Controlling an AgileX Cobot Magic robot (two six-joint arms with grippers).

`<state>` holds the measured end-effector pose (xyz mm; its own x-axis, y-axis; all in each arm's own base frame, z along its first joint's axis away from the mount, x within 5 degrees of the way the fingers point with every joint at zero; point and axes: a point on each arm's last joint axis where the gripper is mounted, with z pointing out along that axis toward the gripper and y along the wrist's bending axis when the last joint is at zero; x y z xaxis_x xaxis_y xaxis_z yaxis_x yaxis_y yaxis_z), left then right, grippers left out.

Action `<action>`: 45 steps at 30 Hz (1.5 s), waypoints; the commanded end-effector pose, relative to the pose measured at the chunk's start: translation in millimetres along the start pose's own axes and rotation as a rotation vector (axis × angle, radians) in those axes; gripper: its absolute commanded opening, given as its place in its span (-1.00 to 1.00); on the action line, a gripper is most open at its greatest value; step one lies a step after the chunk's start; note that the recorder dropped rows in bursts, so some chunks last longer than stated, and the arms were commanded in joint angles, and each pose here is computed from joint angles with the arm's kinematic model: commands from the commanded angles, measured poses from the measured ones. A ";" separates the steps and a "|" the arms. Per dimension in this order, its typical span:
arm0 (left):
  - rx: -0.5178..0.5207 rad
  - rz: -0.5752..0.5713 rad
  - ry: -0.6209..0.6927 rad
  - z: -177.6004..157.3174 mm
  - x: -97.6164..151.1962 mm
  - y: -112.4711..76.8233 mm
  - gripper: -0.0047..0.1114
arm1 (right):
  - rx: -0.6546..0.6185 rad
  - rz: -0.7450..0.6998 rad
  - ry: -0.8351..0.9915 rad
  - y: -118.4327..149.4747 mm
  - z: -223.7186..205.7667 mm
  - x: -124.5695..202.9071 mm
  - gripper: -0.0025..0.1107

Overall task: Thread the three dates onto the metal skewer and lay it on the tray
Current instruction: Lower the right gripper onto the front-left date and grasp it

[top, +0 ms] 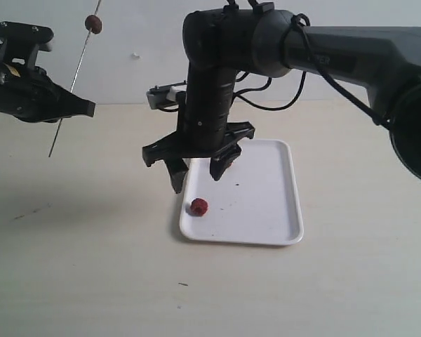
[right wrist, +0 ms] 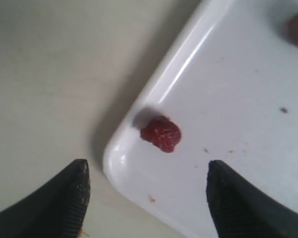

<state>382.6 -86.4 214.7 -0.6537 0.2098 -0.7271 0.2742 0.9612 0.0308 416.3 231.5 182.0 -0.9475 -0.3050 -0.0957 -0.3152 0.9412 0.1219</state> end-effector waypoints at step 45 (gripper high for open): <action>0.006 -0.019 -0.015 -3.4 -4.1 -1.3 -0.92 | 0.079 0.350 0.042 -19.9 60.1 -5.2 0.04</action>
<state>382.2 -86.6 214.4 -0.6593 0.2040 -0.7236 0.2714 0.9622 0.0241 429.4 228.1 119.7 -0.9996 0.0250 -0.0138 0.0236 0.9956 0.0911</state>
